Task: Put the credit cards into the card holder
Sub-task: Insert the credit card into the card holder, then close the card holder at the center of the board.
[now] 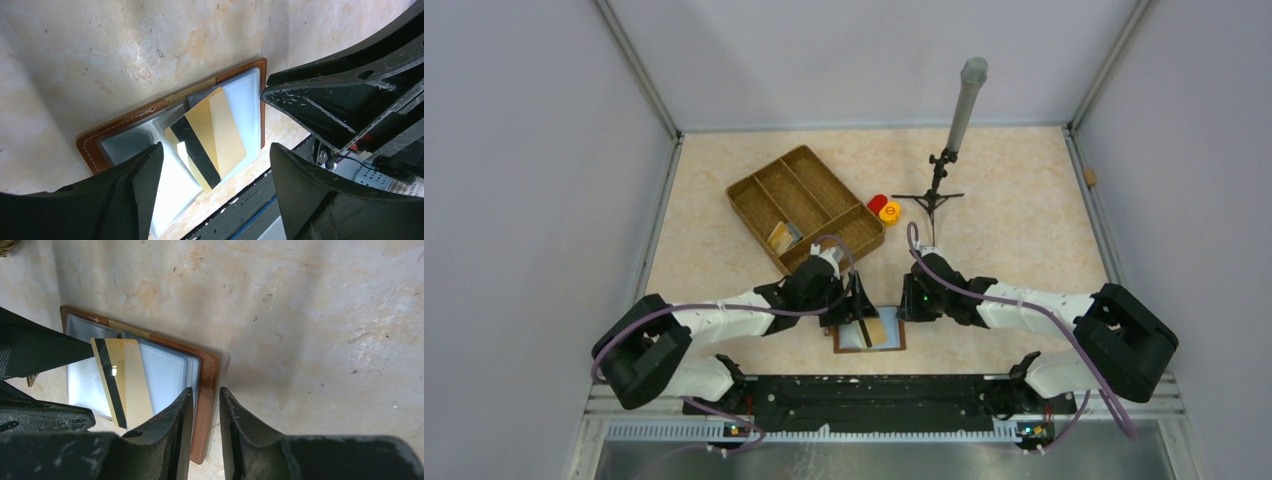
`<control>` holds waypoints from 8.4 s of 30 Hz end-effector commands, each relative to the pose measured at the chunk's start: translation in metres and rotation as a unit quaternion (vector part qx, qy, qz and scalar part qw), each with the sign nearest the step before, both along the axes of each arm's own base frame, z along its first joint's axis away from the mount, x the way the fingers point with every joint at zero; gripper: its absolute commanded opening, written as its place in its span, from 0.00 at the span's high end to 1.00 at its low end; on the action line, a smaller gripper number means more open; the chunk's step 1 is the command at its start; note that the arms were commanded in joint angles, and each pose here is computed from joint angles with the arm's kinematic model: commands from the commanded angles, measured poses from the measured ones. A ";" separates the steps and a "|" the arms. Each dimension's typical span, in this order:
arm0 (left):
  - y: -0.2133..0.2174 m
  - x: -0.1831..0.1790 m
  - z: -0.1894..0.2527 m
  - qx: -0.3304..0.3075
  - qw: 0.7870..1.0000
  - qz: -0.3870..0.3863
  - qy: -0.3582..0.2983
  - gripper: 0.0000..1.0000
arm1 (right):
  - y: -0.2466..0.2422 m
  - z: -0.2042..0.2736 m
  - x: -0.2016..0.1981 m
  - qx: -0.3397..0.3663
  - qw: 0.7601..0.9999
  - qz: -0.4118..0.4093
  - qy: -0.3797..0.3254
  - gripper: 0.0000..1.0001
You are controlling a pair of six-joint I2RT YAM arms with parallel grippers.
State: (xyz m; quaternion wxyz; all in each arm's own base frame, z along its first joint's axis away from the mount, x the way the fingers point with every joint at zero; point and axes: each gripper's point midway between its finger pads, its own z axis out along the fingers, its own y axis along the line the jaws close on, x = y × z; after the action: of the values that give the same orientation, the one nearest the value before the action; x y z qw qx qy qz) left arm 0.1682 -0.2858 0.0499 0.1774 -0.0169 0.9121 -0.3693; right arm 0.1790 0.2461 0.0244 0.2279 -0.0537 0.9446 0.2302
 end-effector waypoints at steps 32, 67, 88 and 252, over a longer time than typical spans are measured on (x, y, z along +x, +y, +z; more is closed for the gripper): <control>0.004 0.022 -0.007 0.086 0.993 -0.041 -0.063 0.19 | 0.008 0.003 0.000 0.011 1.000 0.006 -0.008 0.75; -0.069 0.019 0.012 -0.021 0.952 -0.239 -0.190 0.22 | 0.007 0.001 0.000 0.009 1.000 0.006 -0.006 0.75; -0.045 0.040 0.039 0.034 0.974 -0.107 -0.197 0.19 | 0.008 0.000 0.000 0.008 1.000 0.006 -0.005 0.75; 0.038 -0.011 0.075 0.058 0.992 0.024 -0.114 1.00 | -0.018 0.013 -0.015 0.017 1.000 -0.017 -0.018 0.55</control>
State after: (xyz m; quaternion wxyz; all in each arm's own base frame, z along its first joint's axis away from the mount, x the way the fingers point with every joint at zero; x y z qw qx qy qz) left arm 0.1405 -0.2204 0.0727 0.2421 0.0008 0.9422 -0.2316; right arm 0.1702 0.2249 0.0383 0.2532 -0.0391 0.9397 0.2264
